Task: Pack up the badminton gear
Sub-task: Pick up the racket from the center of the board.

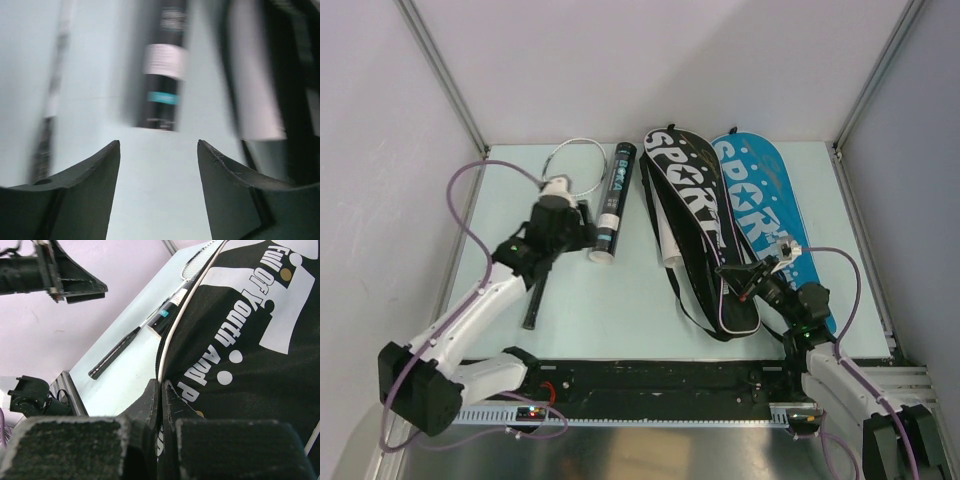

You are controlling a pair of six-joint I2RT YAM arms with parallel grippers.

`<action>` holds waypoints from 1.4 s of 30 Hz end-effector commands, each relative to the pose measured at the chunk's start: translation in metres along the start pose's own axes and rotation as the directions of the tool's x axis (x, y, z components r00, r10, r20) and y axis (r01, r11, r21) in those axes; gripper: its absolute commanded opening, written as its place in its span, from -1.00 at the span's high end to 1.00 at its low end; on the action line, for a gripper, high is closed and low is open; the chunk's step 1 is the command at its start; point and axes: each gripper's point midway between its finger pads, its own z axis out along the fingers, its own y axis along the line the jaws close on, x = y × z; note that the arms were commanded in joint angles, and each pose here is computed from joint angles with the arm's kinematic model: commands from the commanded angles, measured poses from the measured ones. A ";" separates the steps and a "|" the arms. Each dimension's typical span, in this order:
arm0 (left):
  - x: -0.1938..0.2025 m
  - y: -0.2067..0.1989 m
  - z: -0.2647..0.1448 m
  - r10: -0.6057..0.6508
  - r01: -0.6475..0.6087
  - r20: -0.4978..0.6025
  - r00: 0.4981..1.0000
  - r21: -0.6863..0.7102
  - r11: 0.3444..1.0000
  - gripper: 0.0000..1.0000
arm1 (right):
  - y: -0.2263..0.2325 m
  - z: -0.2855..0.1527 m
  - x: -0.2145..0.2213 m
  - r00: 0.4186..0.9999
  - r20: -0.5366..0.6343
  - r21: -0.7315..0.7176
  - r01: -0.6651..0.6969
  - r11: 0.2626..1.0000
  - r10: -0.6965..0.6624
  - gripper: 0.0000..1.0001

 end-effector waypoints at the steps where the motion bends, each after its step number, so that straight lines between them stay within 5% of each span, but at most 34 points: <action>1: 0.036 0.089 -0.001 0.004 -0.053 -0.222 0.975 -0.214 0.975 -0.34 | 0.005 -0.003 -0.005 0.999 0.031 -0.020 0.013 1.000 -0.012 1.00; 11: 0.064 0.179 0.021 -0.200 0.011 -0.379 0.904 -0.447 0.894 -0.39 | 0.000 -0.004 -0.005 0.999 0.037 0.009 -0.024 1.000 0.024 1.00; 29: 0.111 0.217 0.051 -0.315 0.015 -0.548 0.775 -0.483 0.876 -0.26 | 0.007 -0.004 -0.008 0.998 0.039 -0.021 -0.047 0.999 0.047 1.00; 36: 0.122 0.212 0.044 -0.385 0.068 -0.523 0.761 -0.525 0.848 0.45 | 0.006 -0.004 -0.008 0.998 0.044 -0.017 -0.047 0.999 0.048 1.00; 42: 0.109 0.197 0.026 -0.393 0.137 -0.454 0.800 -0.500 0.855 0.95 | 0.006 -0.004 -0.010 0.997 0.053 -0.017 -0.049 0.999 0.050 1.00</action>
